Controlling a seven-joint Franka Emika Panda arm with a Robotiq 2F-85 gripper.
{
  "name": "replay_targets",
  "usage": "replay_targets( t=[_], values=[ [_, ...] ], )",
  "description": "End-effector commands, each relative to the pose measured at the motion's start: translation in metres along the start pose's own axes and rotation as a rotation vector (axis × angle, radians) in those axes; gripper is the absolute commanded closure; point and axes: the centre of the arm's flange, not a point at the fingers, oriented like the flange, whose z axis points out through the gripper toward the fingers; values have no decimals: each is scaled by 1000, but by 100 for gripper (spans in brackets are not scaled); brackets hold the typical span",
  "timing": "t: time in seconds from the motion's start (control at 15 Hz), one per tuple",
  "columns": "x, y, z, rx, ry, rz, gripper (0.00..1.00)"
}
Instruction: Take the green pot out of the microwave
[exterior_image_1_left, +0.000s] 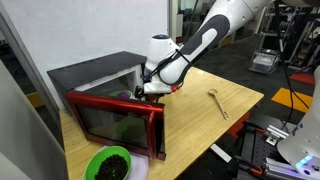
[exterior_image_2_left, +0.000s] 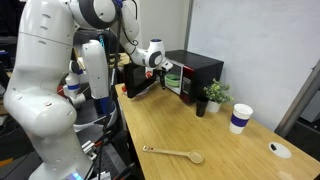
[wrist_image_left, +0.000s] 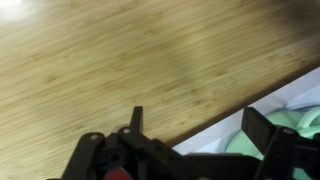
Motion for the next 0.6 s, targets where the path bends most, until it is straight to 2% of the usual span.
replay_targets(
  t=[0.0, 0.27, 0.53],
  values=[
    [13, -15, -1, 26, 40, 36, 0],
    [28, -23, -5, 55, 85, 76, 0],
    [33, -28, 0, 62, 92, 104, 0]
  ],
)
